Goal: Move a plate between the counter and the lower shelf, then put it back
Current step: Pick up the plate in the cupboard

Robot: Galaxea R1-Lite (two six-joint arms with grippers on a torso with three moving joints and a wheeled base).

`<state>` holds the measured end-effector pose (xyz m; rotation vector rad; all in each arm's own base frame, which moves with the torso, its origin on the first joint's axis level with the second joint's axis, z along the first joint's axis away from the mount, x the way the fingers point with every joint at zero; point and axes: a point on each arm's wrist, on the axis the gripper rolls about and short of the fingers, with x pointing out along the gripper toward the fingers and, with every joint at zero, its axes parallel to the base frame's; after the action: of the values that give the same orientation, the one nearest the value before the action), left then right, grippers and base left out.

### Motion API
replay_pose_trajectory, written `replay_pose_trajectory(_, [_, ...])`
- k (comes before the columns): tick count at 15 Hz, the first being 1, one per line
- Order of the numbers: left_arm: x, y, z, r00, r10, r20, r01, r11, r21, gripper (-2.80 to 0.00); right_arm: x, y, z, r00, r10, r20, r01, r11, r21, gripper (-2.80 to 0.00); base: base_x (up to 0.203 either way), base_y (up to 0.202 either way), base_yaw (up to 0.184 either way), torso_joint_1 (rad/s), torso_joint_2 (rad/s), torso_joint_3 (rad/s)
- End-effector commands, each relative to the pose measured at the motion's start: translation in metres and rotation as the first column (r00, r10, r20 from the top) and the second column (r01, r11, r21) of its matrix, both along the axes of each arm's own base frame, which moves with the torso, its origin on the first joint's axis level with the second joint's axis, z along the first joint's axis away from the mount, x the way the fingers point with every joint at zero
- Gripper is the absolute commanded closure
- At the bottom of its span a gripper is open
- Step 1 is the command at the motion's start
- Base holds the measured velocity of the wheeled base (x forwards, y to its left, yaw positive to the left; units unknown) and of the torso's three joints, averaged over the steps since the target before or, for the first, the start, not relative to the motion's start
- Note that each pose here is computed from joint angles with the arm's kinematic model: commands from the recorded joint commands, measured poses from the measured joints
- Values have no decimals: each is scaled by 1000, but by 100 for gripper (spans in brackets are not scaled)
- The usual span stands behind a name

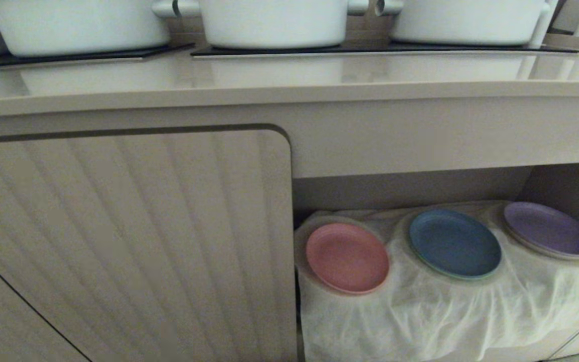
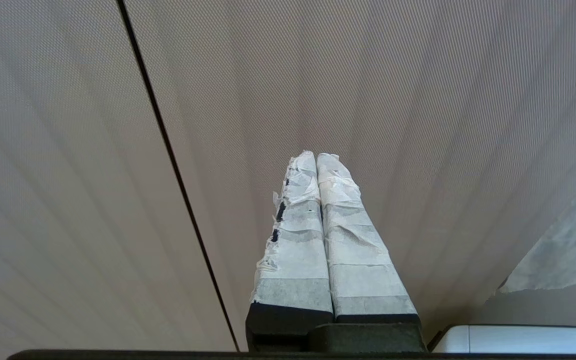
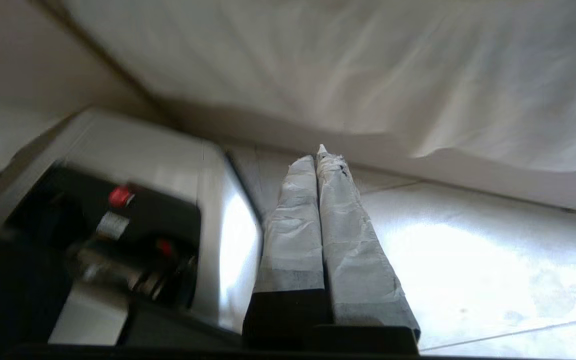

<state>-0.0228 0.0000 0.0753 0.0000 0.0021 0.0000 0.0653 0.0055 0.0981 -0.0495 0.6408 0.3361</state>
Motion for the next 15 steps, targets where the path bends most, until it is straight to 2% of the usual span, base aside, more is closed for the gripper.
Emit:
replay_pose_trajectory(1, [0, 0, 0, 1000, 0, 1, 0, 1000, 0, 0, 7, 1, -4, 997, 36, -67, -35, 999, 25, 0, 0, 0, 0, 0, 0, 0])
replay_pose_trajectory(7, [0, 0, 0, 1000, 0, 1, 0, 1000, 0, 0, 22, 5, -3, 986, 102, -131, -96, 994, 49, 0, 0, 0, 0, 0, 0, 0])
replay_pose_trajectory(15, [0, 0, 0, 1000, 0, 1, 0, 1000, 0, 0, 64, 22, 14, 963, 229, -140, -224, 973, 49, 0, 0, 0, 0, 0, 0, 0])
